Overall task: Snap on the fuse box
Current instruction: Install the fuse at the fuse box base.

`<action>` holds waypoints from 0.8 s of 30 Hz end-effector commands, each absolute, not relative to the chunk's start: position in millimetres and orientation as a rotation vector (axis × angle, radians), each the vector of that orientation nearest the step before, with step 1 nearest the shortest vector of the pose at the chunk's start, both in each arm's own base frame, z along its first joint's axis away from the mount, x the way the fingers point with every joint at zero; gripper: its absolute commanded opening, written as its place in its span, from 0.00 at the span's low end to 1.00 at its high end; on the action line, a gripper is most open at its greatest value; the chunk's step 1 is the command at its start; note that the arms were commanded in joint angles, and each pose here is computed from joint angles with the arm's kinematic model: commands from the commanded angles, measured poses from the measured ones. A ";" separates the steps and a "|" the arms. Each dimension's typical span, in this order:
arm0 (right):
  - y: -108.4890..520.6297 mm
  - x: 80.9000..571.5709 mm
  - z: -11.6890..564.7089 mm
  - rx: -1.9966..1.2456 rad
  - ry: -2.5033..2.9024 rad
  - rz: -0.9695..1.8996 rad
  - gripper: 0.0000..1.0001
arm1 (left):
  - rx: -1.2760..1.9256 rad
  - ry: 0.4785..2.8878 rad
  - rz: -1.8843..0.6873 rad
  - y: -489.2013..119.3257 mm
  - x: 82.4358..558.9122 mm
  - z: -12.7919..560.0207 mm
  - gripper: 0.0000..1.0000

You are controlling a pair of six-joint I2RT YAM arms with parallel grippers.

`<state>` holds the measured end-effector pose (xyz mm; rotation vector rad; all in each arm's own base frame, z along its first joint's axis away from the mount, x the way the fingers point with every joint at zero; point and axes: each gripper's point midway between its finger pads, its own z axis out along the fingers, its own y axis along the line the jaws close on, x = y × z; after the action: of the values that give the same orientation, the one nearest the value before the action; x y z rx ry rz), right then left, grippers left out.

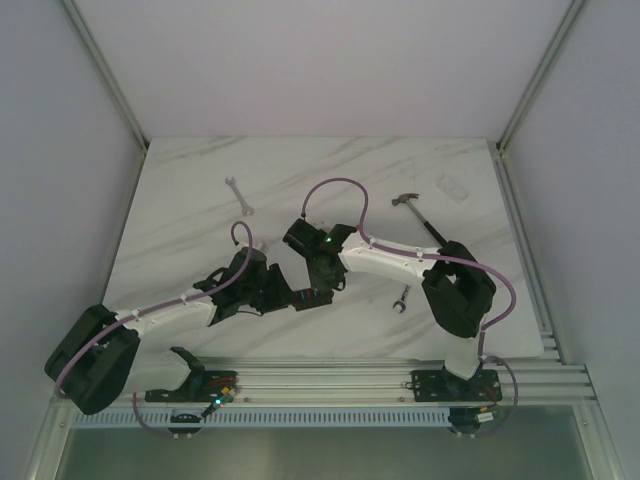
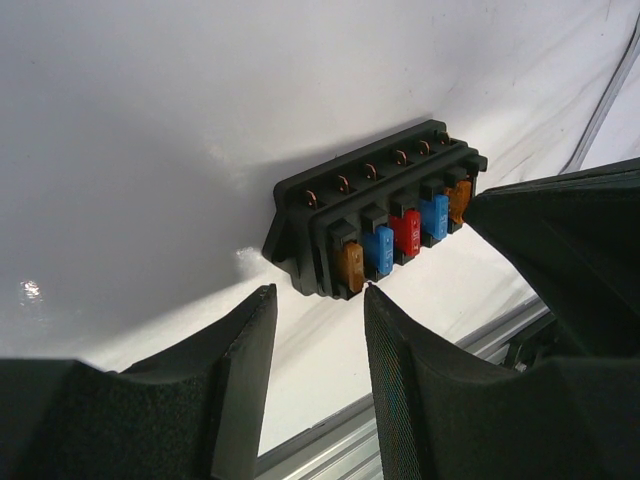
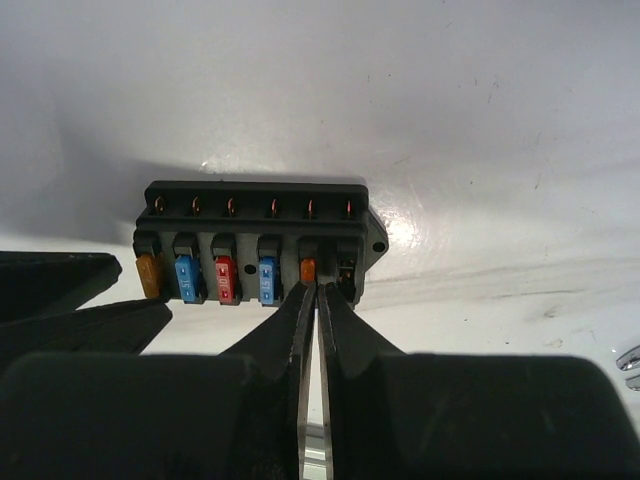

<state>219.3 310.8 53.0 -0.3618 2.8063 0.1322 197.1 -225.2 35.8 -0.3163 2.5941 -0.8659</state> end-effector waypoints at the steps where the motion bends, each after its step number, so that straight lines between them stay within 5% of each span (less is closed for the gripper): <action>1: 308.2 215.5 43.8 -0.364 2.833 0.120 0.12 | -0.301 2.594 -0.867 -227.7 201.6 40.6 0.50; 13: 291.8 197.1 8.5 -0.412 2.947 0.002 0.00 | -0.294 2.600 -0.872 -229.9 201.6 38.9 0.48; 24: 273.1 177.7 -30.8 -0.492 3.040 -0.140 0.00 | -0.297 2.606 -0.864 -228.2 199.8 35.4 0.47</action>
<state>216.4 314.4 42.7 -0.4041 2.8409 0.1421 197.7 -226.5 33.3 -0.3127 2.6070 -0.8603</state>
